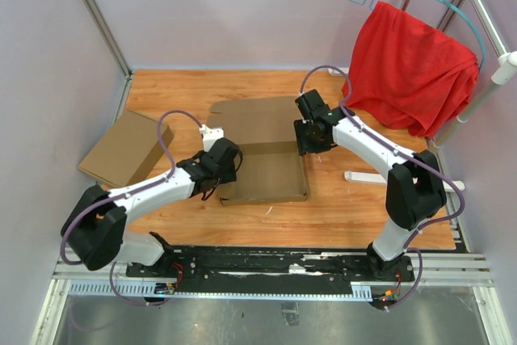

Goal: Fold the paper box

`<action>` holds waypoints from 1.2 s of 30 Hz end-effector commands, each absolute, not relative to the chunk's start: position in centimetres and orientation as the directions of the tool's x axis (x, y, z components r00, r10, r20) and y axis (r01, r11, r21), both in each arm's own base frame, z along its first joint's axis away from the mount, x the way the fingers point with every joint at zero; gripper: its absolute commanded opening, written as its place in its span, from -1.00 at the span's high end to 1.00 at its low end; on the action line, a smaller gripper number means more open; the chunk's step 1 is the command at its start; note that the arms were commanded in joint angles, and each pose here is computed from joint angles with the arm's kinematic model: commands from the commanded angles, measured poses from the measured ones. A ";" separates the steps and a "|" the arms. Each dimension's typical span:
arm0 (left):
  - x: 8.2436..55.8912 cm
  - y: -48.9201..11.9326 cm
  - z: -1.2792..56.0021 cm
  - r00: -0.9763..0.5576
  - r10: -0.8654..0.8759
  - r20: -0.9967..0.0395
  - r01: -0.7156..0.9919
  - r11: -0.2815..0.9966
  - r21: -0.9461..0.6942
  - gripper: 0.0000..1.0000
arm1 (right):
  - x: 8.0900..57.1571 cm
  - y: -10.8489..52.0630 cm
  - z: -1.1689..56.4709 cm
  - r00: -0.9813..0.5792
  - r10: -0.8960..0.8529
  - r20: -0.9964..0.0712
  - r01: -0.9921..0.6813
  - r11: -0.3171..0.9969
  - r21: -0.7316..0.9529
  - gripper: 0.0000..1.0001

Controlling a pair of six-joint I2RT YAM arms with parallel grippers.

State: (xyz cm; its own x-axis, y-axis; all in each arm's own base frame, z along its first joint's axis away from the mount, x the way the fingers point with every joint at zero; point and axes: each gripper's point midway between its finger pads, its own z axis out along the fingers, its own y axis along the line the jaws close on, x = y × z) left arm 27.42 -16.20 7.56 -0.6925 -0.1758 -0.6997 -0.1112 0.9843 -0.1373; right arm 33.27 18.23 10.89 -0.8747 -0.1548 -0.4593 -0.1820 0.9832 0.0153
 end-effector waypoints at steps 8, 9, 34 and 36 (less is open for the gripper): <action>28.5 -16.3 6.5 -0.754 -0.024 -0.657 -0.064 0.997 0.037 0.30 | 29.9 18.2 7.9 -0.897 -0.189 -0.399 -0.240 0.968 0.080 0.04; 28.5 -16.2 6.4 -0.760 -0.013 -0.650 -0.062 0.997 0.052 0.32 | 29.7 18.2 7.7 -0.898 -0.193 -0.396 -0.245 0.966 0.084 0.04; 27.5 -14.0 3.4 -0.842 0.218 -0.494 -0.100 0.836 0.540 0.66 | 29.2 19.3 6.5 -0.886 -0.210 -0.412 -0.277 0.955 0.108 0.07; 27.4 -14.1 3.4 -0.838 0.206 -0.505 -0.113 0.840 0.531 0.67 | 29.2 19.3 6.5 -0.887 -0.210 -0.412 -0.276 0.955 0.106 0.07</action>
